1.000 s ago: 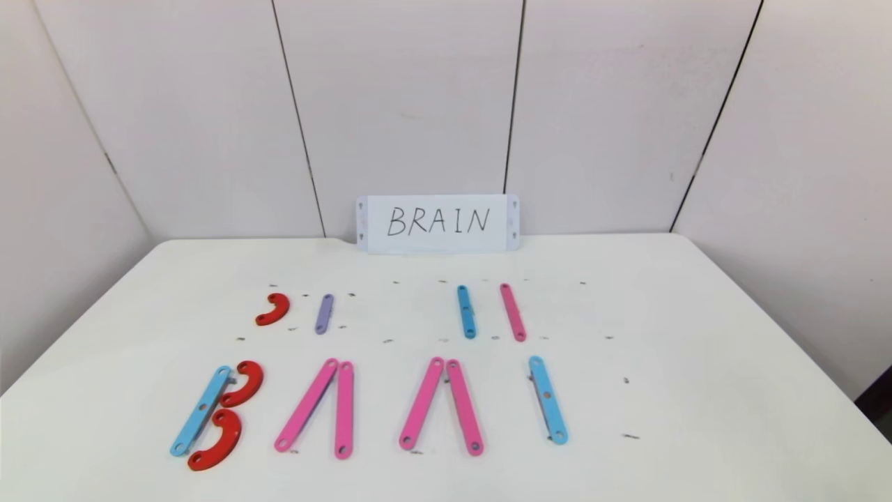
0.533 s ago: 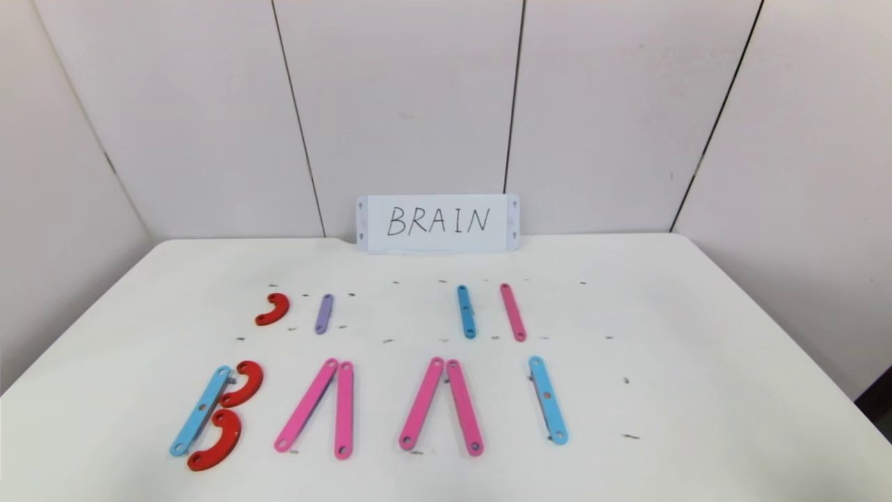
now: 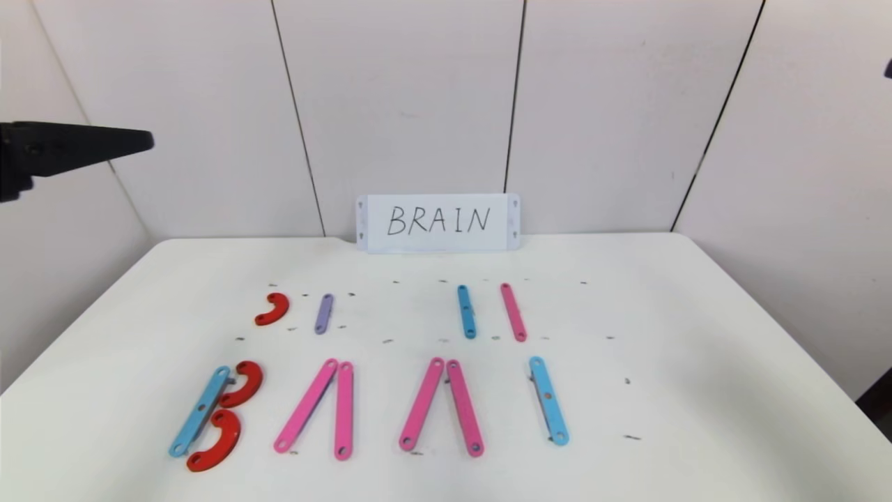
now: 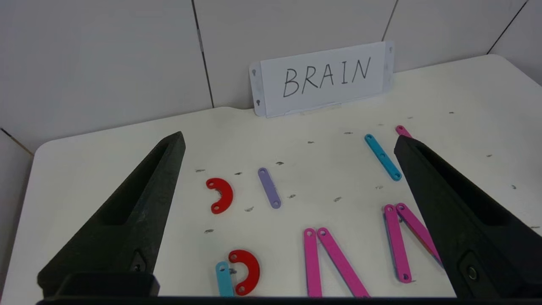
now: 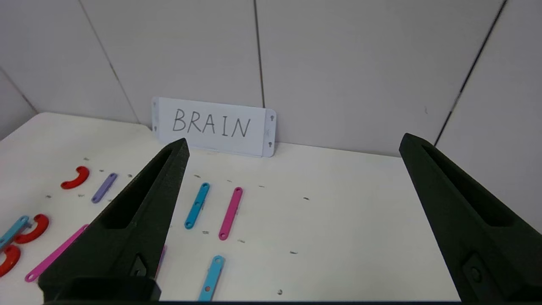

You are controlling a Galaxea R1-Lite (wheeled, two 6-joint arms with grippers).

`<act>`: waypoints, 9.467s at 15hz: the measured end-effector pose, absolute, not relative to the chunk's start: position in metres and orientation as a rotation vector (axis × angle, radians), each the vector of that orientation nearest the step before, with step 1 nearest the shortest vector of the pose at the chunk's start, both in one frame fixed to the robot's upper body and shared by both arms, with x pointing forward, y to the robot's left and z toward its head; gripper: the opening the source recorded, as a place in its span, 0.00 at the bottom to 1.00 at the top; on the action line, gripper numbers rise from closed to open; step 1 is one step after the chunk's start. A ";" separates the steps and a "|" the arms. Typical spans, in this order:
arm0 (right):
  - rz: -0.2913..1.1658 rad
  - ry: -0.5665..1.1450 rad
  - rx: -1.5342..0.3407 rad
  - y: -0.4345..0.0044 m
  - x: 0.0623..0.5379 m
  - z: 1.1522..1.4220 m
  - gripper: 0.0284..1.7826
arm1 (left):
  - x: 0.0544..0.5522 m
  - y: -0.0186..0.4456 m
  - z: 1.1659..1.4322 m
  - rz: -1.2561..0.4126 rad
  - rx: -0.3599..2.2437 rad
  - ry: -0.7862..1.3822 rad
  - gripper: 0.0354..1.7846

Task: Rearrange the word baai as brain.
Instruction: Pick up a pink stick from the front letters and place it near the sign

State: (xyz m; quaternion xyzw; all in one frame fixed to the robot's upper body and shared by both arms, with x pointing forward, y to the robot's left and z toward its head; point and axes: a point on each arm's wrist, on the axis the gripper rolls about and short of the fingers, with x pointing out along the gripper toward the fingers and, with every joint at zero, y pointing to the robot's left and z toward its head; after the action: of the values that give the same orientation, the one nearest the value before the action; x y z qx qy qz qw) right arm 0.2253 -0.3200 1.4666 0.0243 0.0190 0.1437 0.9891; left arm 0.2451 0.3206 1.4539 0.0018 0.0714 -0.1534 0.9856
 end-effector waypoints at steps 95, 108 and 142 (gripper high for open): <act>0.596 0.442 -0.080 -0.229 0.362 1.410 0.98 | 0.453 0.181 1.290 -0.191 -0.045 1.083 0.15; 0.596 0.444 -0.082 -0.229 0.362 1.409 0.98 | 0.503 0.158 1.236 -0.088 -0.071 1.103 0.15; 0.583 0.431 -0.077 -0.234 0.363 1.412 0.98 | 0.432 0.153 1.341 -0.091 -0.154 0.966 0.98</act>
State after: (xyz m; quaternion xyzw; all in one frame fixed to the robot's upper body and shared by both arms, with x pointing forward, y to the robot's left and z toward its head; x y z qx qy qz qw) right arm 0.3626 -0.2340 1.4120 -0.0378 0.2110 0.2850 0.9343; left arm 0.4319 0.1533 1.3406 -0.0741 0.4639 -0.0439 0.8817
